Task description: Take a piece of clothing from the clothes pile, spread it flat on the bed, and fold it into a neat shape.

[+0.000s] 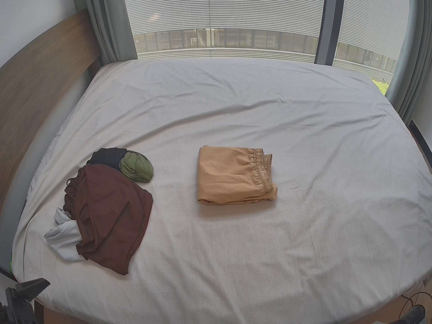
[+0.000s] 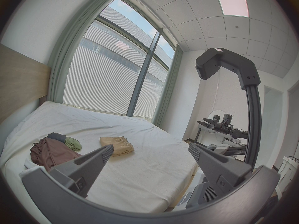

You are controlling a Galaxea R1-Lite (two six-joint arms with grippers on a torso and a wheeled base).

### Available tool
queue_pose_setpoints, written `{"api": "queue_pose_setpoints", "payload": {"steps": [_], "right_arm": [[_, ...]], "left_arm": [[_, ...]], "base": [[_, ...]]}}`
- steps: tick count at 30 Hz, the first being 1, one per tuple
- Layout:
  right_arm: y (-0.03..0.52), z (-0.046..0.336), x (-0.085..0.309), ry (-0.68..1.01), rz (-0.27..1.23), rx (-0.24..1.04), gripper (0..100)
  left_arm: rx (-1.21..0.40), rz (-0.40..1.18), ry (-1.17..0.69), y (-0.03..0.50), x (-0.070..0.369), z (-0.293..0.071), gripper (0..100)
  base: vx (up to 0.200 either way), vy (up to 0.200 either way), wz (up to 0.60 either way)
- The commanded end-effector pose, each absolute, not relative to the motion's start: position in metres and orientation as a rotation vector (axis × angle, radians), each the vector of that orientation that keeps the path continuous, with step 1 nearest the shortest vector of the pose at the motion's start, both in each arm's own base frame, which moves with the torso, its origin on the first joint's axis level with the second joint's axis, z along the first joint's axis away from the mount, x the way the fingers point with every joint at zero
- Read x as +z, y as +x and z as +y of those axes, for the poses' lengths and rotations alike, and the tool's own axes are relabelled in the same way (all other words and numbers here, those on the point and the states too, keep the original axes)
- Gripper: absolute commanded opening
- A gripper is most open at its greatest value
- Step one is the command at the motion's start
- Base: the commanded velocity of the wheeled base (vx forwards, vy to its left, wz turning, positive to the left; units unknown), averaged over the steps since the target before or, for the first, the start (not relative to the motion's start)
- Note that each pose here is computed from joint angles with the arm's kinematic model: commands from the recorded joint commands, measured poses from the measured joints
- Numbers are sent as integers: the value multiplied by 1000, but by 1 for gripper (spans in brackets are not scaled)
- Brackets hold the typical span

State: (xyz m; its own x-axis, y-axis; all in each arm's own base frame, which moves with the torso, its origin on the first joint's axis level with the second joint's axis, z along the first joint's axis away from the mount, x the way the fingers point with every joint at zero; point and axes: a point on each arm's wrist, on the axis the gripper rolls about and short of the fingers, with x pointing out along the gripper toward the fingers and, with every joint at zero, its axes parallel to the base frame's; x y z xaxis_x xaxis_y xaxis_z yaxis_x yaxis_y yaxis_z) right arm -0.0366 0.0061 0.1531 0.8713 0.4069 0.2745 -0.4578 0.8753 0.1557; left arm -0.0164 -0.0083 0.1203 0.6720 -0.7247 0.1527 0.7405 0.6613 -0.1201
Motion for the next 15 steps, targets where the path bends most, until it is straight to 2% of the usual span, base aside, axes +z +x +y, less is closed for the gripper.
{"api": "queue_pose_setpoints", "payload": {"steps": [1,11,12,14,15], "right_arm": [[-33,6,145,219,-212,448,100],[-24,7,122,201,-137,420,100],[-22,7,96,178,-105,362,100],[-25,8,91,172,-112,332,100],[-24,7,84,178,-49,298,100]], "left_arm": [[-800,-116,-175,-21,116,-8,100],[-749,-103,-171,-22,105,-8,100],[-723,-90,-172,-21,103,-8,100],[-703,-84,-175,-21,102,-7,100],[-662,-81,-176,-20,102,-7,100]], "base": [[0,0,0],[0,0,0],[0,0,0],[0,0,0],[0,0,0]]}}
